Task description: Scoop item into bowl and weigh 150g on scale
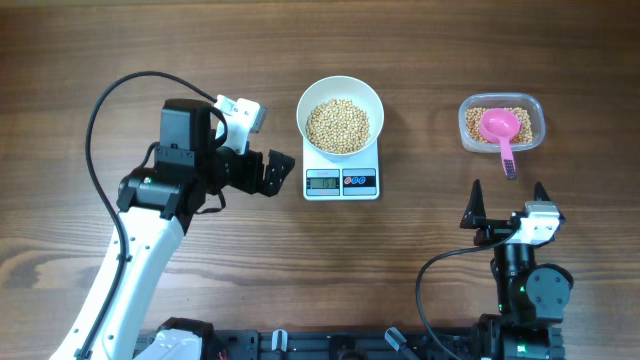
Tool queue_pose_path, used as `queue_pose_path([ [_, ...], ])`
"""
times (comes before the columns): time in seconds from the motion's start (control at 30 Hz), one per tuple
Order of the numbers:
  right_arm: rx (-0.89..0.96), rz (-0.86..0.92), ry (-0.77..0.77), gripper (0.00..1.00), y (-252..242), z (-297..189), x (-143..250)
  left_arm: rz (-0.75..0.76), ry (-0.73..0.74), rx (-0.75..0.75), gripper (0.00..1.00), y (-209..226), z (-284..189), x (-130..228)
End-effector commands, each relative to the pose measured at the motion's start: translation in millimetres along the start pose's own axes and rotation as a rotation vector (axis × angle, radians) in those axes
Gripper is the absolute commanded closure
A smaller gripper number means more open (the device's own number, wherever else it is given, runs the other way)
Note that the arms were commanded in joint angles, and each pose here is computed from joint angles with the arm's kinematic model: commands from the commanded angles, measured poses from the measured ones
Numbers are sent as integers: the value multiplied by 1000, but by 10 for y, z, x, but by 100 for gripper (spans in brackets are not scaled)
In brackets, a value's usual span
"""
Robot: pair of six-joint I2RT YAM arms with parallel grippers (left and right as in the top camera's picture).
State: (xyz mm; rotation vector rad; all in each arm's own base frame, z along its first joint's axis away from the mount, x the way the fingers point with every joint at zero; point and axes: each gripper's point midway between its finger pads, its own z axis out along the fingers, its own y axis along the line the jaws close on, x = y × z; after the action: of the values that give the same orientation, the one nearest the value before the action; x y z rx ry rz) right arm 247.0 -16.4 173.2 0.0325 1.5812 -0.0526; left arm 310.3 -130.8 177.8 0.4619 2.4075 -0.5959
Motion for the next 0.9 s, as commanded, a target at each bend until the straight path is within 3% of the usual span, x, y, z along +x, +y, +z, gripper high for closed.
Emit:
queue_pose_path([
  [0.0,13,-13,-15,0,-16,-8,-29,20,-4,-4,0,-16,-28,19],
  [0.87,12,-13,-15,0,-16,-8,-29,47,-62,-7,0,-103,-192,280],
])
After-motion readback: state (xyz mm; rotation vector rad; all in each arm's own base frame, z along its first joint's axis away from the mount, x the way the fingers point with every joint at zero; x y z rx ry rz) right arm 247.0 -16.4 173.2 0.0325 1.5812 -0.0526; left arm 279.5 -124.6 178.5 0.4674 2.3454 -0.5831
